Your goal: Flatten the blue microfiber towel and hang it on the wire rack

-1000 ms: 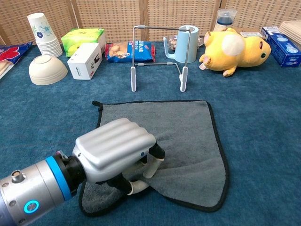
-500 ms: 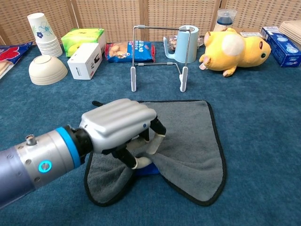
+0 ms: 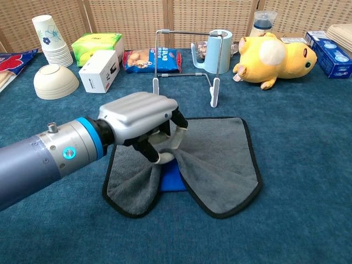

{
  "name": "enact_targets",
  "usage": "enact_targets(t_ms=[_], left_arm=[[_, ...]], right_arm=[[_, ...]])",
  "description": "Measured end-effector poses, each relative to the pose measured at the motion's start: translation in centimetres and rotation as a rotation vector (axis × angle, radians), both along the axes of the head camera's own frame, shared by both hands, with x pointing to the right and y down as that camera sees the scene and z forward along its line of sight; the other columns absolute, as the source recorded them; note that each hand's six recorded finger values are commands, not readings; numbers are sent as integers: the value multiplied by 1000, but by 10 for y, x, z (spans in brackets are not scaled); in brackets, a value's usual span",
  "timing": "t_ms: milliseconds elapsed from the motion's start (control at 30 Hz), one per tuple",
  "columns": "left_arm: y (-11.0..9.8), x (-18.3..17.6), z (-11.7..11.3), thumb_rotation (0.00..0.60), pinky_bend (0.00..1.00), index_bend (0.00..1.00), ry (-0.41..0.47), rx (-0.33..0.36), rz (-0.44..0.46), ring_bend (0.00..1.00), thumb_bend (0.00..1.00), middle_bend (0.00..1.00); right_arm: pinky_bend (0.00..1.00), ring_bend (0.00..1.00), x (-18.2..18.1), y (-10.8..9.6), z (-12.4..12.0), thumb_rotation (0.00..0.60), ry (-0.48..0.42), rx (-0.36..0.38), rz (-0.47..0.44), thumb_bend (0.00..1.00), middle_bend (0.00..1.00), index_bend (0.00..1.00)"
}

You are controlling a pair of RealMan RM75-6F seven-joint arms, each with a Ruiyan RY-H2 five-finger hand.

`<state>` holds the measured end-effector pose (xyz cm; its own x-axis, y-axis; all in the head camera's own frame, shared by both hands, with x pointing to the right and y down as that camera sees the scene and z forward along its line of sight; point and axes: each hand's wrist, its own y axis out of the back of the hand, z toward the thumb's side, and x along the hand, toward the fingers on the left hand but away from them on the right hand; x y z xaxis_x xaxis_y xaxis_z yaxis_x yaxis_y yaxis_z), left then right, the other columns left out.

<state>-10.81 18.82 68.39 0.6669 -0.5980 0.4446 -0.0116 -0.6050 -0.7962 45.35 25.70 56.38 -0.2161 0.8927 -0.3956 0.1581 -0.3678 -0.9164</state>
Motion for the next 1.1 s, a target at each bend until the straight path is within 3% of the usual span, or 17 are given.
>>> enact_targets(t_ms=[400,1100], left_arm=[[-31,0,11,600,1000,642,-42,36,-24,1000,491,1000],[-59,7,30,600,1000,637,-75,73,-49,1000,489,1000]], right_arm=[[0,0,1,1,-1,600,4,1,7,309,108,170],[0,0,3,2,-2,600,15,2,18,309,108,170]])
